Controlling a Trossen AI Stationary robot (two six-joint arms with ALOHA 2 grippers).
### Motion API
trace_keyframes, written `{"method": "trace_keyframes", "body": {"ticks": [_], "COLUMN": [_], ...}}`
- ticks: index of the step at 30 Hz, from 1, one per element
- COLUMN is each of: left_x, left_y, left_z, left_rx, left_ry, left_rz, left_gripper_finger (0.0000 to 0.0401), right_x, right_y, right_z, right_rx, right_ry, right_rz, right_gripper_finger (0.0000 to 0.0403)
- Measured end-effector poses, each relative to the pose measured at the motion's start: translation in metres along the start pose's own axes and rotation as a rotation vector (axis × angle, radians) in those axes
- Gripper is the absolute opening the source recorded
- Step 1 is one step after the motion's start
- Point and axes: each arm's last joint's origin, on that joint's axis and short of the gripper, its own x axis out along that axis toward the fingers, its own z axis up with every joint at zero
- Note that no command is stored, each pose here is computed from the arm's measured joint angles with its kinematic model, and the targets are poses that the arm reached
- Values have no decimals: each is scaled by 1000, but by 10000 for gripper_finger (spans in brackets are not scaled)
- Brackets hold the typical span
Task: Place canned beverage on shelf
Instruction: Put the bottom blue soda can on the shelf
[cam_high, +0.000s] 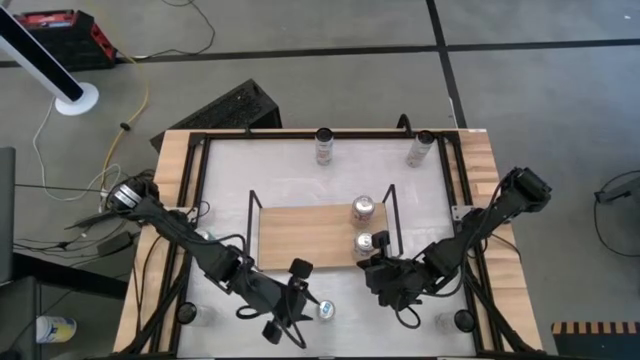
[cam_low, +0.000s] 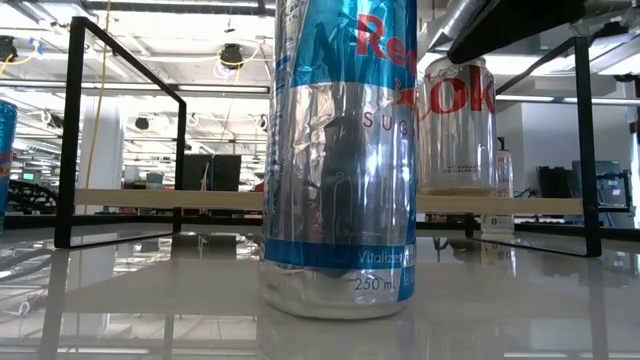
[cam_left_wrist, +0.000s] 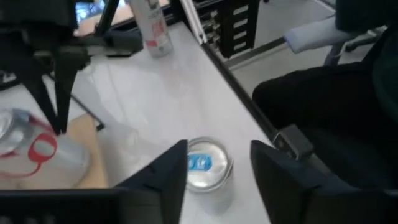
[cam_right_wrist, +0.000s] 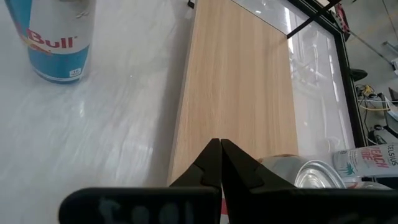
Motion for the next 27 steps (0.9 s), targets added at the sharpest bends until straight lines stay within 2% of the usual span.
{"method": "trace_keyframes", "body": {"ticks": [6, 11, 14, 20, 25, 27], "left_x": [18, 46, 54, 55, 59, 63], "left_y": [0, 2, 4, 7, 12, 14], "left_z": [-4, -17, -22, -22, -26, -30], "left_rx": [-6, -8, 5, -8, -58, -64], "left_ry": [-25, -15, -3, 1, 19, 37], "left_rz": [37, 77, 32, 15, -26, -11], "left_gripper_finger": [252, 298, 306, 307, 307, 307], "right_x": [0, 0, 0, 0, 0, 0], "right_y": [0, 0, 0, 0, 0, 0], "right_z": [0, 0, 0, 0, 0, 0], "right_rx": [0, 0, 0, -2, -2, -1], "right_ry": [0, 1, 2, 5, 5, 4], "right_rz": [0, 1, 1, 2, 2, 2], "right_gripper_finger": [24, 24, 24, 24, 24, 24]}}
